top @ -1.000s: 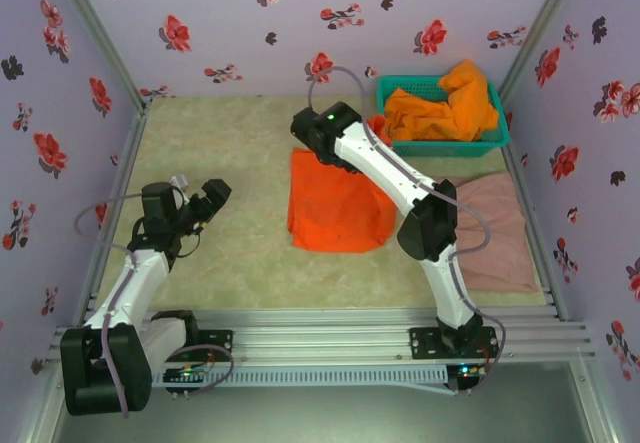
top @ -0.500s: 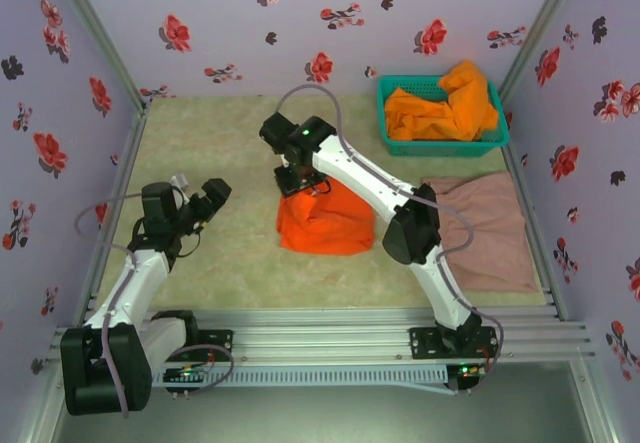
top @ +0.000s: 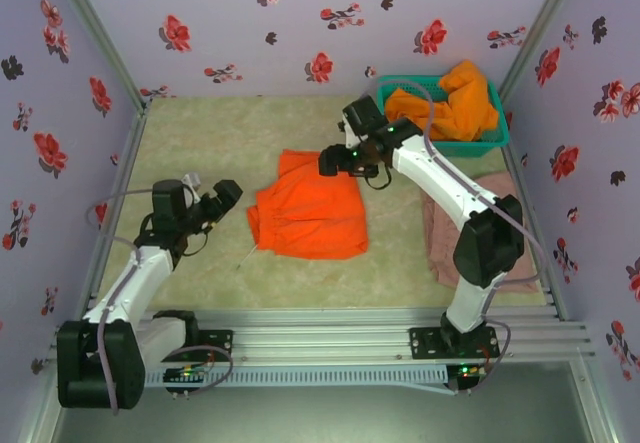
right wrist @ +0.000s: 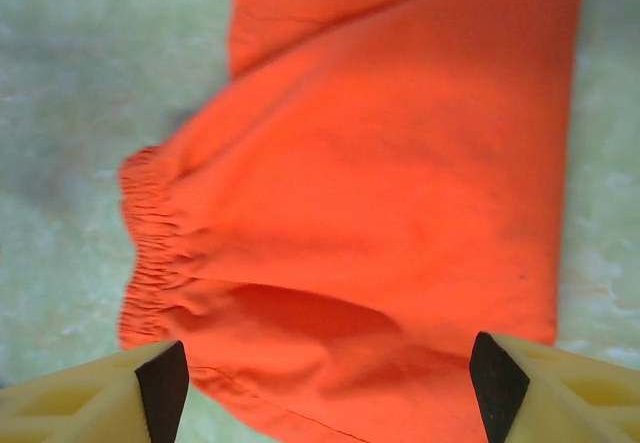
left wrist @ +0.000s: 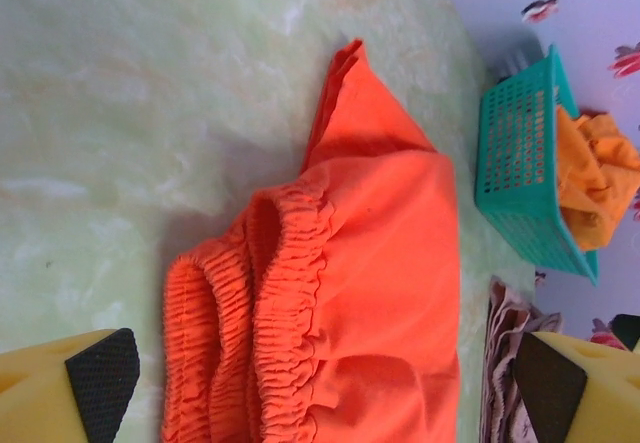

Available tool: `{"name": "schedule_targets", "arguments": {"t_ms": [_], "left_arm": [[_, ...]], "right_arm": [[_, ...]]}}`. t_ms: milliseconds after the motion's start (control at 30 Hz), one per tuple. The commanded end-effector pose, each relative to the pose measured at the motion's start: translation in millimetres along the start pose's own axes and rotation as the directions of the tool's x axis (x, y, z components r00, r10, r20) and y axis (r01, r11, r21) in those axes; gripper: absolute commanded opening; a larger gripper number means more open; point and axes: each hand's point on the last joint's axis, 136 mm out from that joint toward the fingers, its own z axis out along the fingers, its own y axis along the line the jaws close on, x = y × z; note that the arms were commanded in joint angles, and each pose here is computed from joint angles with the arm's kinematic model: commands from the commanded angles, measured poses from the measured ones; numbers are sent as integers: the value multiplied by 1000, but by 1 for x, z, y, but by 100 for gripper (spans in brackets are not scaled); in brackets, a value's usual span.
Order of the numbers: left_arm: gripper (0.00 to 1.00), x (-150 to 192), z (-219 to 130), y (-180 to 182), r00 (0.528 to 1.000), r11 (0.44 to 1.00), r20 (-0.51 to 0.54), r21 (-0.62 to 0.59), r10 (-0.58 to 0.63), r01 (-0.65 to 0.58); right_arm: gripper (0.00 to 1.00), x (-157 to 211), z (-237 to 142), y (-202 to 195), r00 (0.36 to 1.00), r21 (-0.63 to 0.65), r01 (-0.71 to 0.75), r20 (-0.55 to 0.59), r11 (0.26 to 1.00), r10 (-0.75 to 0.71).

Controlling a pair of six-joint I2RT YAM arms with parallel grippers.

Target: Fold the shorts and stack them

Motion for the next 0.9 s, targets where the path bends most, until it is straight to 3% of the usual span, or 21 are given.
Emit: {"name": "schedule_targets", "arguments": {"t_ms": [0, 233, 500, 733, 867], "left_arm": [[99, 14, 11, 14, 998, 994, -55, -105, -26, 20], [98, 50, 46, 19, 980, 985, -196, -174, -43, 8], [94, 60, 70, 25, 973, 979, -226, -206, -50, 2], [81, 59, 91, 36, 967, 968, -248, -250, -60, -4], [66, 56, 99, 29, 966, 971, -254, -241, -49, -14]], "right_arm": [[77, 11, 12, -8, 1000, 36, -5, 2, 999, 5], [78, 32, 36, -27, 998, 80, -28, -57, 996, 33], [78, 42, 44, -38, 997, 109, -28, -71, 994, 36], [77, 48, 50, -42, 995, 114, -34, -90, 993, 45], [77, 48, 49, -42, 995, 112, -31, -87, 993, 41]]}}
